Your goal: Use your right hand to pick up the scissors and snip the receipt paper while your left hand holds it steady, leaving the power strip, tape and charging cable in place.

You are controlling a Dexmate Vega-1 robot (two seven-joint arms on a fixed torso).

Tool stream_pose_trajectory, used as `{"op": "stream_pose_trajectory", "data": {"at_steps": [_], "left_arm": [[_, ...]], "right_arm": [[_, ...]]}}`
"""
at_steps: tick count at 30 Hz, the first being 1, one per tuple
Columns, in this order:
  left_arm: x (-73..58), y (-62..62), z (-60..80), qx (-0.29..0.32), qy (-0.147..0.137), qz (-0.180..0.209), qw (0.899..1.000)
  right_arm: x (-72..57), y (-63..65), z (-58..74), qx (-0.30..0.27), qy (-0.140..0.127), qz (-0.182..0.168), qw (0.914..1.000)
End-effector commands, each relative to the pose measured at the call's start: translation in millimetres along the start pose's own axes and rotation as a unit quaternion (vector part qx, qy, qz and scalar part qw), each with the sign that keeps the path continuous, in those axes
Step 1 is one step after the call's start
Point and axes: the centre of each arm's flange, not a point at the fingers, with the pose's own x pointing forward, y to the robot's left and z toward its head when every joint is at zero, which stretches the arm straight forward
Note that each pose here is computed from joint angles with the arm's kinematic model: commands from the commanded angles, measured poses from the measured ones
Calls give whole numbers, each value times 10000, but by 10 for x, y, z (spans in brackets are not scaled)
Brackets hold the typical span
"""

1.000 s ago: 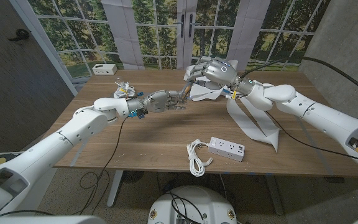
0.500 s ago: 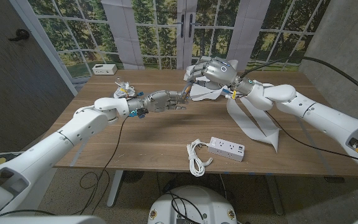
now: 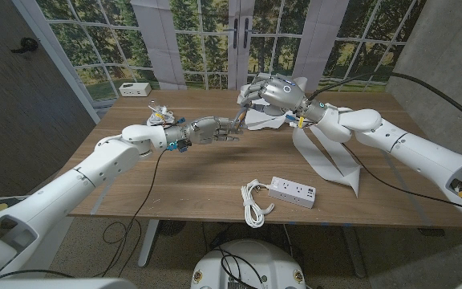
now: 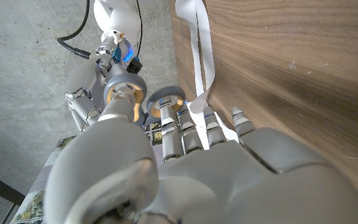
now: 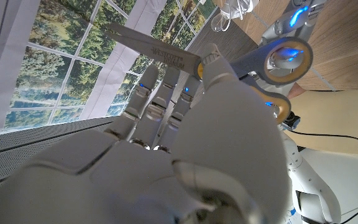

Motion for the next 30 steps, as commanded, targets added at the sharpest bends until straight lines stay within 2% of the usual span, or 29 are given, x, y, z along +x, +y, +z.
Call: {"op": "stream_pose_trajectory", "data": {"at_steps": [1, 10, 30], "left_arm": [[22, -5, 1, 20, 30, 51, 10000], [51, -56, 40, 192, 92, 113, 9997], [86, -106, 53, 175, 115, 286, 9994]], "right_arm": [[33, -31, 23, -7, 64, 65, 10000], [45, -65, 34, -18, 141, 216, 9997], [-1, -103, 12, 78, 283, 160, 9994]]}}
